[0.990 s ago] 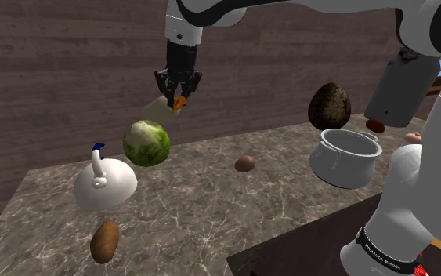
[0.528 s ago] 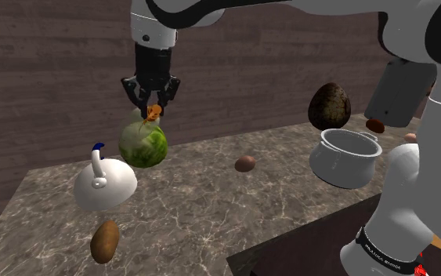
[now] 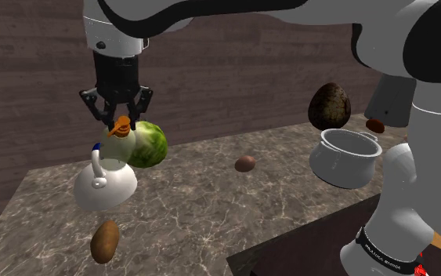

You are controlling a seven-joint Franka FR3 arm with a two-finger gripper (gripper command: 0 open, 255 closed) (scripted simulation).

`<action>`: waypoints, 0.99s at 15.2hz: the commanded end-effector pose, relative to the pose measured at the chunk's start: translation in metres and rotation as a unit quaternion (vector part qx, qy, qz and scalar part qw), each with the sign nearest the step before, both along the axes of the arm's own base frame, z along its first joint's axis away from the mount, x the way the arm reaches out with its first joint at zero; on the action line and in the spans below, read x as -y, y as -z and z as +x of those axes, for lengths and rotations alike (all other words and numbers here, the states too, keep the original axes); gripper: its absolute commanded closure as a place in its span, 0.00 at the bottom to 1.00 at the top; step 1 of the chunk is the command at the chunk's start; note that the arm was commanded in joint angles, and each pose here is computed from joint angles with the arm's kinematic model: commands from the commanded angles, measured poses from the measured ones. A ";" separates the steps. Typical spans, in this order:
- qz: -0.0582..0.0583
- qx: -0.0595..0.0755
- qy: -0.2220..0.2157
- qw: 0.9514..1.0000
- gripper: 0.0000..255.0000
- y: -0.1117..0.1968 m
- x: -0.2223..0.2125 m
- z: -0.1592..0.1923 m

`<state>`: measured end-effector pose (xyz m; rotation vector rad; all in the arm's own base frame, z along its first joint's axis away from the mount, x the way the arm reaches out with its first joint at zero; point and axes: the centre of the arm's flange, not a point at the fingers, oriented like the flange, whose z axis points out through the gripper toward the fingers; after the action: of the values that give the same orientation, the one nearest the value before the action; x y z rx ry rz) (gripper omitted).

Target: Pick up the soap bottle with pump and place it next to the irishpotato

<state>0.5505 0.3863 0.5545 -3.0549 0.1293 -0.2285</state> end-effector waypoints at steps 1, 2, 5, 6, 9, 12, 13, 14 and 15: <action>0.000 0.001 0.001 1.000 1.00 0.011 -0.002 -0.001; 0.000 0.001 0.001 1.000 1.00 0.016 -0.002 -0.001; 0.000 0.001 0.001 1.000 1.00 0.032 -0.002 -0.001; 0.000 0.001 0.001 1.000 1.00 0.037 -0.002 -0.001; 0.000 0.001 0.001 1.000 1.00 0.053 -0.002 -0.001; 0.000 0.001 0.001 1.000 1.00 0.069 -0.002 -0.001; 0.000 0.001 0.001 1.000 1.00 0.074 -0.002 -0.001; 0.000 0.001 0.001 1.000 1.00 0.079 -0.002 -0.001; 0.000 0.001 0.001 1.000 1.00 0.084 -0.002 -0.001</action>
<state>0.5442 0.3883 0.4884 -3.0428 0.1280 -0.2489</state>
